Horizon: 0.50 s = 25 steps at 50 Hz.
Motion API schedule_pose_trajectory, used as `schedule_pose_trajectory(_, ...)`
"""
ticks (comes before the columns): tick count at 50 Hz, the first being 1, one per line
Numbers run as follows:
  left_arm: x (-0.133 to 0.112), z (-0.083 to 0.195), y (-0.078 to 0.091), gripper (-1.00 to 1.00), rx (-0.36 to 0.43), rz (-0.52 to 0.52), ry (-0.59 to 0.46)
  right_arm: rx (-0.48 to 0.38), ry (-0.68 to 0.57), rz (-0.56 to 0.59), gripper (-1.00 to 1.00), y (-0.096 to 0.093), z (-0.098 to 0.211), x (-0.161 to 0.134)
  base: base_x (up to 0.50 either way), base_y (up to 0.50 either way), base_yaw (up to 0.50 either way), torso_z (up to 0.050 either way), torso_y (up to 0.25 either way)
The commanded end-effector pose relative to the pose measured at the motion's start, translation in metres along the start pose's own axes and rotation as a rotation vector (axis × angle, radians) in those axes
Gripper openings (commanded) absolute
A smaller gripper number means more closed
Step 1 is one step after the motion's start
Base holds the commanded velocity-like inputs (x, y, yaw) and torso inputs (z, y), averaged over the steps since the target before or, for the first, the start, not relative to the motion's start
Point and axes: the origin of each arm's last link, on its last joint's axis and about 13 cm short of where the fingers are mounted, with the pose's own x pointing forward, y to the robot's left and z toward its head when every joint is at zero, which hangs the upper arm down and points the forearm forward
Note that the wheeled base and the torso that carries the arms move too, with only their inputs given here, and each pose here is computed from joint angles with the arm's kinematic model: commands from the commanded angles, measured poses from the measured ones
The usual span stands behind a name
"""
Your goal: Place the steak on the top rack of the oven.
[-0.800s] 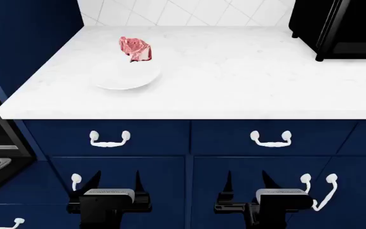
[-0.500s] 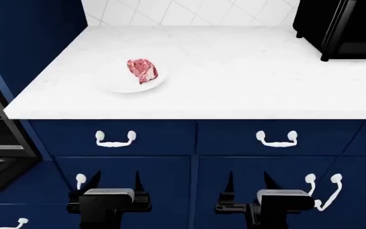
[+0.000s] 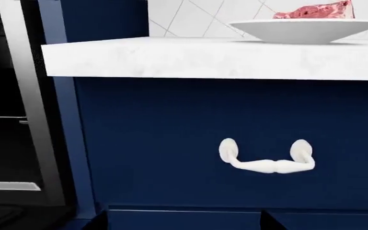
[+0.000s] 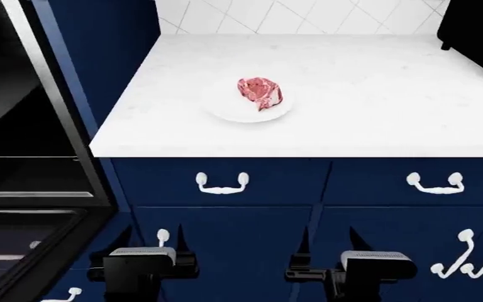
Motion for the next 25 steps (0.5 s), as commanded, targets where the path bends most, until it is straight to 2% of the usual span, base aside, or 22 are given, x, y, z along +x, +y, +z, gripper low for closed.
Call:
schedule_pose_trajectory(1, 0.0008, -0.0004, -0.0001, 1.00, 0.003, 0.003, 0.002, 0.005, 0.000, -0.006, 1.00, -0.0003, 0.0000, -0.0007, 0.00, 0.50, 0.00, 0.000, 0.000)
schedule_pose_trajectory(4, 0.0007, -0.0003, -0.0001, 1.00, 0.003, 0.002, 0.000, 0.005, 0.000, -0.006, 1.00, -0.0005, -0.0001, -0.0005, 0.00, 0.41, 0.00, 0.000, 0.000)
schedule_pose_trajectory(12, 0.0007, -0.0003, -0.0003, 1.00, -0.001, 0.001, -0.001, 0.009, -0.003, -0.007, 1.00, -0.0006, 0.0000, -0.0006, 0.00, 0.02, 0.00, 0.000, 0.000)
schedule_pose_trajectory(25, 0.0009, -0.0007, -0.0005, 1.00, 0.004, 0.002, 0.006, 0.014, -0.002, -0.008, 1.00, -0.0009, -0.0004, -0.0005, 0.00, 0.00, 0.00, 0.048, 0.000)
